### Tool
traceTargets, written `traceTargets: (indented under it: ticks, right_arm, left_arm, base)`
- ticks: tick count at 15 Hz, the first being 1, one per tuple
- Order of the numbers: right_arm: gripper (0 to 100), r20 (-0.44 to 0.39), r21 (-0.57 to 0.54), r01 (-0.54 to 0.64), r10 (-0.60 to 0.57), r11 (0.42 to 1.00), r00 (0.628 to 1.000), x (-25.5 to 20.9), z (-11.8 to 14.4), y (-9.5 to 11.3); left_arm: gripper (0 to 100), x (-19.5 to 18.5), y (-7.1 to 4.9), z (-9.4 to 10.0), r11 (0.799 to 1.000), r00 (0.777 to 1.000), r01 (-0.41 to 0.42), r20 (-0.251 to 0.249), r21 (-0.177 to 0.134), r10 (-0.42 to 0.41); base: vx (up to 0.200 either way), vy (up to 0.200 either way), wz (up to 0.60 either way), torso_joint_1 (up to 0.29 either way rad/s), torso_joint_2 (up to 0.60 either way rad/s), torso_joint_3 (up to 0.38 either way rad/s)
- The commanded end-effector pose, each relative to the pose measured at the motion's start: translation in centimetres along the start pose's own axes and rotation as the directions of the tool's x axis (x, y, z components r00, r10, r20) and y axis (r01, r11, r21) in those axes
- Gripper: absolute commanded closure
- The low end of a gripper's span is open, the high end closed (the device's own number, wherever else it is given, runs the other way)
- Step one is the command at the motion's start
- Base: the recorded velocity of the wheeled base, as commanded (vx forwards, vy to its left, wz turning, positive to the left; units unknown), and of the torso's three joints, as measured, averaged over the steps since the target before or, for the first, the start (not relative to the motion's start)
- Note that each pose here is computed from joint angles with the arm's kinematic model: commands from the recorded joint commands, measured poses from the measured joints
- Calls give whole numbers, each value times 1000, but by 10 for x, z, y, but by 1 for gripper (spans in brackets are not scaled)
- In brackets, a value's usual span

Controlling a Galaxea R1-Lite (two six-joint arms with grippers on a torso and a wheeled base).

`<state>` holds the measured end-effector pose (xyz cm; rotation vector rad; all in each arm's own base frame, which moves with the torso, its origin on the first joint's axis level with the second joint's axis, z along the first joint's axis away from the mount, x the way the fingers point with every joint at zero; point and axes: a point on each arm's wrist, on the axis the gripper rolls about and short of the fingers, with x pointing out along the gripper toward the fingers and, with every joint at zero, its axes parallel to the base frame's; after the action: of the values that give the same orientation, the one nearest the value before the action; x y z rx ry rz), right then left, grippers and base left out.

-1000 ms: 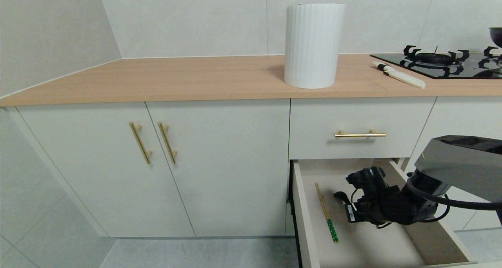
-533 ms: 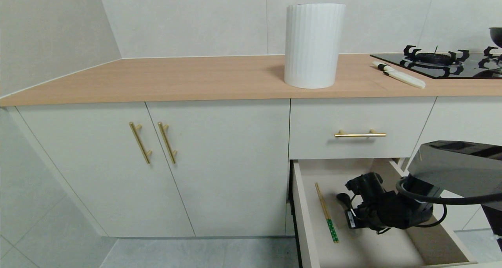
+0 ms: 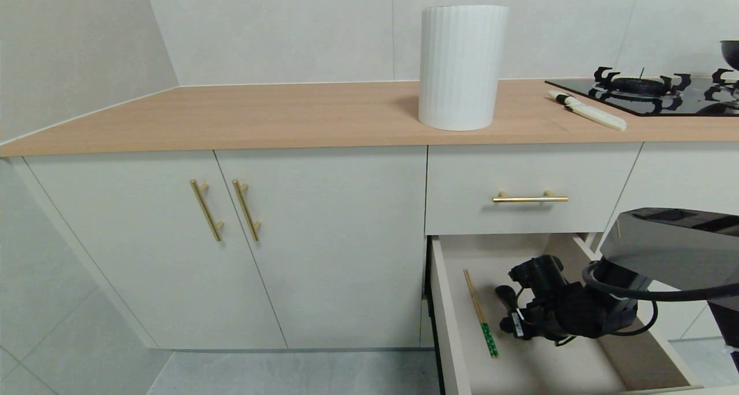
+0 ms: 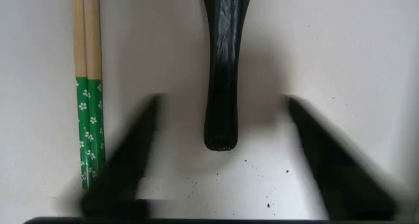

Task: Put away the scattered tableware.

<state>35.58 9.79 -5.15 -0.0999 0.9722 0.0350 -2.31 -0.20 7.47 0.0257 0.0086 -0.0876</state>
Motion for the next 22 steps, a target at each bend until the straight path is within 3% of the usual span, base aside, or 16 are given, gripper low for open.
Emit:
traceTargets:
  ticks: [1, 5, 9, 12, 16, 22]
  right_arm:
    - [0, 5, -1, -2, 2, 1000, 1000, -2, 1, 0]
    - [0, 52, 3, -15, 15, 1000, 999, -25, 11, 2]
    - [0, 166, 38, -35, 28, 999, 986, -105, 29, -12]
    - [0, 150, 42, -66, 59, 997, 987, -170, 16, -22]
    - [0, 170, 29, -82, 75, 996, 983, -222, 0, -30]
    - [0, 113, 12, -125, 123, 992, 986, -250, -4, -34]
  left_arm:
    - [0, 0, 0, 0, 1000, 1000, 0, -1, 0, 0]
    - [0, 0, 0, 0, 1000, 1000, 0, -1, 0, 0]
    - [0, 0, 0, 0, 1000, 1000, 0, -1, 0, 0]
    - [0, 0, 0, 0, 1000, 1000, 0, -1, 0, 0]
    - [0, 0, 0, 0, 1000, 1000, 0, -1, 0, 0]
    - [0, 0, 0, 0, 1000, 1000, 0, -1, 0, 0]
  base:
    - [0, 0, 0, 0, 0, 0]
    - [0, 0, 0, 0, 0, 0]
    - [0, 0, 0, 0, 0, 0]
    - [0, 0, 0, 0, 0, 0]
    - [0, 0, 0, 0, 0, 0]
    - [0, 0, 0, 0, 0, 0]
